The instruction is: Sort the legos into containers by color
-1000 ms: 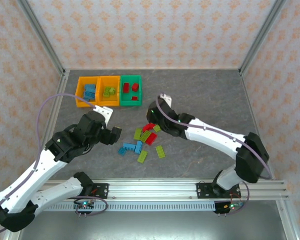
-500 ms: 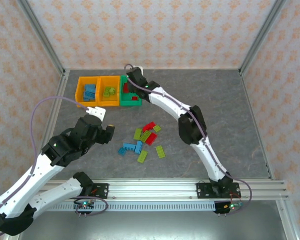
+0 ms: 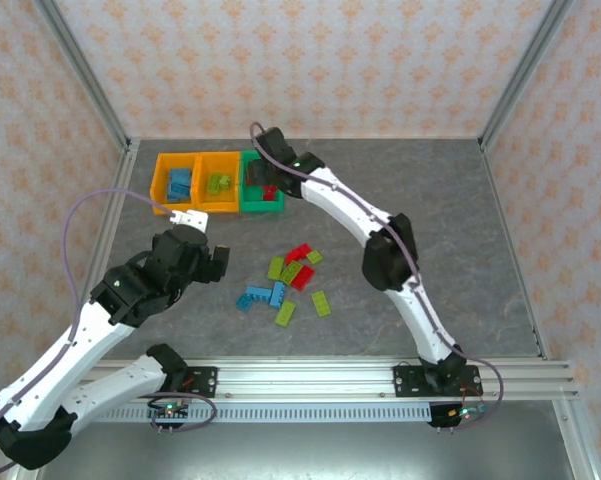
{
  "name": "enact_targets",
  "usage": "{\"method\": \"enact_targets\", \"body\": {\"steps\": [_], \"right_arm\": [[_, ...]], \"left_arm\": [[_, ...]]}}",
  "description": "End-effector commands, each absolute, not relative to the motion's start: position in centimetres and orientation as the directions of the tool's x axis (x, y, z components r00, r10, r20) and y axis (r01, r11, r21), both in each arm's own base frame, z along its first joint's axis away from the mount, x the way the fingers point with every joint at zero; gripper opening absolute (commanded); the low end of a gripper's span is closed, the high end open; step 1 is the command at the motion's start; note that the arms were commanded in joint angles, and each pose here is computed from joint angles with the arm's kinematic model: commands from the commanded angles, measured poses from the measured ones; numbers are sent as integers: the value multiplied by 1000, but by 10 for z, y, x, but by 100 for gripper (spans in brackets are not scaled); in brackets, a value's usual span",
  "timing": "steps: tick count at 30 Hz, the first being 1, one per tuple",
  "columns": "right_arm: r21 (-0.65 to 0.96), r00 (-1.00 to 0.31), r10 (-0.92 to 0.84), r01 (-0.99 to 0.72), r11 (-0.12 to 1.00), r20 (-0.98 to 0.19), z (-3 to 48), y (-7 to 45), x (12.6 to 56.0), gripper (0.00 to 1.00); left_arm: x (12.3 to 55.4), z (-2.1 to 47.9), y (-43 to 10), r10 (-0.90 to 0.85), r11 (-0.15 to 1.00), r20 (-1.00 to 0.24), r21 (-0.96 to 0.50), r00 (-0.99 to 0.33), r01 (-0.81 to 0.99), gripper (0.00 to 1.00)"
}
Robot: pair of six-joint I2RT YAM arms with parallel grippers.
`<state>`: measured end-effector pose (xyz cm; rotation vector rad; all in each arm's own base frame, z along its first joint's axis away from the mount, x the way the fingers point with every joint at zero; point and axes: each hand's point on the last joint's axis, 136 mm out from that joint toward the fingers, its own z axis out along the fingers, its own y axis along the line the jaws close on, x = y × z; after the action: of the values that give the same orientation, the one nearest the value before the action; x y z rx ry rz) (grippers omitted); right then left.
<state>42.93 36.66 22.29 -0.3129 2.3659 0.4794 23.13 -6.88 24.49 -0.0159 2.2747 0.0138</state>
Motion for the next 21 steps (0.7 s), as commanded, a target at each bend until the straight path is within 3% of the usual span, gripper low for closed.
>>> {"method": "enact_targets", "body": {"steps": [1,4,9,14,21], "right_arm": [[361,-692,-37,-420,833,-721,284,340,371,60],[406,-682,-21,-460,790,-731,289,310,320,67],[479,-698,40,-448,755,-715,277,264,258,79],[517,-709,95,-409,752,-699,264,246,242,87],[517,-725,91,-391,761,-683,258,251,247,89]], "left_arm": [[226,220,-89,-244,966,-670,-234,-701,-112,87],[217,181,-121,-245,941,-542,-332,-804,-63,81],[195,103,-129,-66,987,-371,-157,-926,-8,74],[193,61,-134,-1,995,-317,-92,-948,29,72],[209,39,-139,42,998,-315,-30,-948,54,72]]}}
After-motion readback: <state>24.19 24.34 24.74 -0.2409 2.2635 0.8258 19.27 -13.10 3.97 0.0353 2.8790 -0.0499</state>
